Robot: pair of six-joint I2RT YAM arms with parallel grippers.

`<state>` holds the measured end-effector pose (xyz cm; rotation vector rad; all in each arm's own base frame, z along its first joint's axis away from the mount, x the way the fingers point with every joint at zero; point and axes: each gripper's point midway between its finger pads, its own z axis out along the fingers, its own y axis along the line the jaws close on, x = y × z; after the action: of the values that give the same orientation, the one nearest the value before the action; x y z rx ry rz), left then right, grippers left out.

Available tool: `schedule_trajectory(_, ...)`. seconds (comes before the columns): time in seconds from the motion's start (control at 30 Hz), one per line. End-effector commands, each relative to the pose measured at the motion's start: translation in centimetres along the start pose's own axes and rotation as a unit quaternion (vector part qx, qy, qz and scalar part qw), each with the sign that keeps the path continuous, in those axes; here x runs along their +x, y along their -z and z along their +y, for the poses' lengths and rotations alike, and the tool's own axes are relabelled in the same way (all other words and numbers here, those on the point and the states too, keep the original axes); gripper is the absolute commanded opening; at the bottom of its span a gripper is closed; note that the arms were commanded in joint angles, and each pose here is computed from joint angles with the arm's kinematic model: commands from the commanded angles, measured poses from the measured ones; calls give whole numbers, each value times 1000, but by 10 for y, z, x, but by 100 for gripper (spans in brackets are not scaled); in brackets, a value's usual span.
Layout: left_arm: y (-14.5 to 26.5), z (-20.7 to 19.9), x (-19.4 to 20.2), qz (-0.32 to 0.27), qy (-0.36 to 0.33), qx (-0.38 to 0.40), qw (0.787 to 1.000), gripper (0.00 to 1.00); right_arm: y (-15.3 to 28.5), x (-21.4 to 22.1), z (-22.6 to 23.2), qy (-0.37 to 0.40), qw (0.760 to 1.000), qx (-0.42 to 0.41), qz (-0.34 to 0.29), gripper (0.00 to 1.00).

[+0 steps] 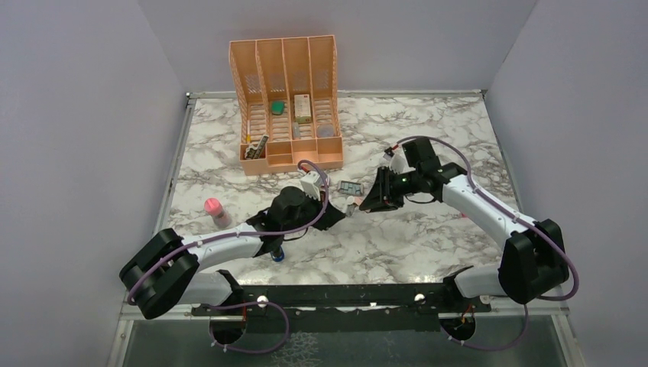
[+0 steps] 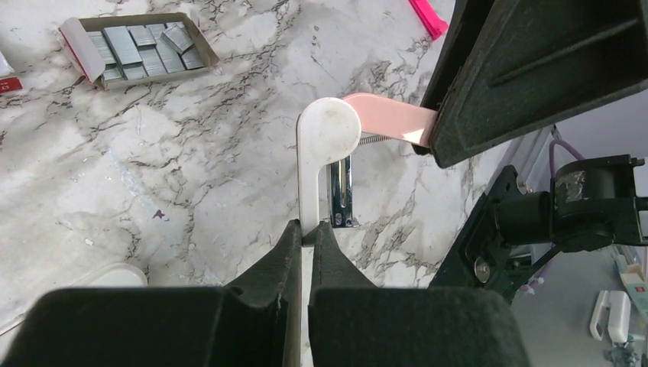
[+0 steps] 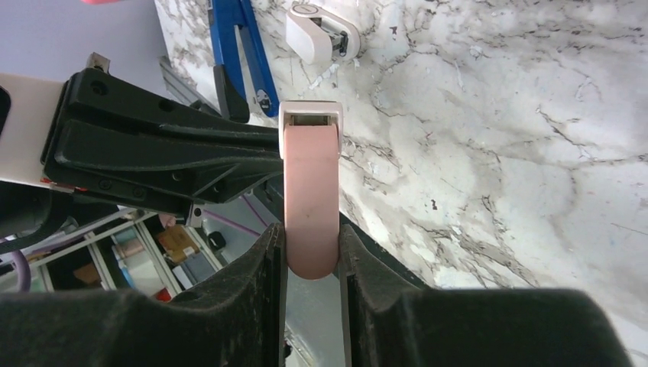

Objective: Load the staples into the stapler

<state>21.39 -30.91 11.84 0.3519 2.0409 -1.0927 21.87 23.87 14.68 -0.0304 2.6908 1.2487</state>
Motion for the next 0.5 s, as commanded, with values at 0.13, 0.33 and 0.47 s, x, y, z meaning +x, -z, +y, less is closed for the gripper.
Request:
schedule_trajectory(0.13,4,-3,4,30,-36,13,999,0,15,-25,-3,15,999,7,-40,43)
schedule_trajectory(0.33,0,-14,-5,24,-18,24,999,0,9,-24,-3,5,998,-16,-56,64)
schedule_trajectory(0.47,-10,-15,-15,16,41,8,999,0,8,-22,-3,6,995,-41,-94,80)
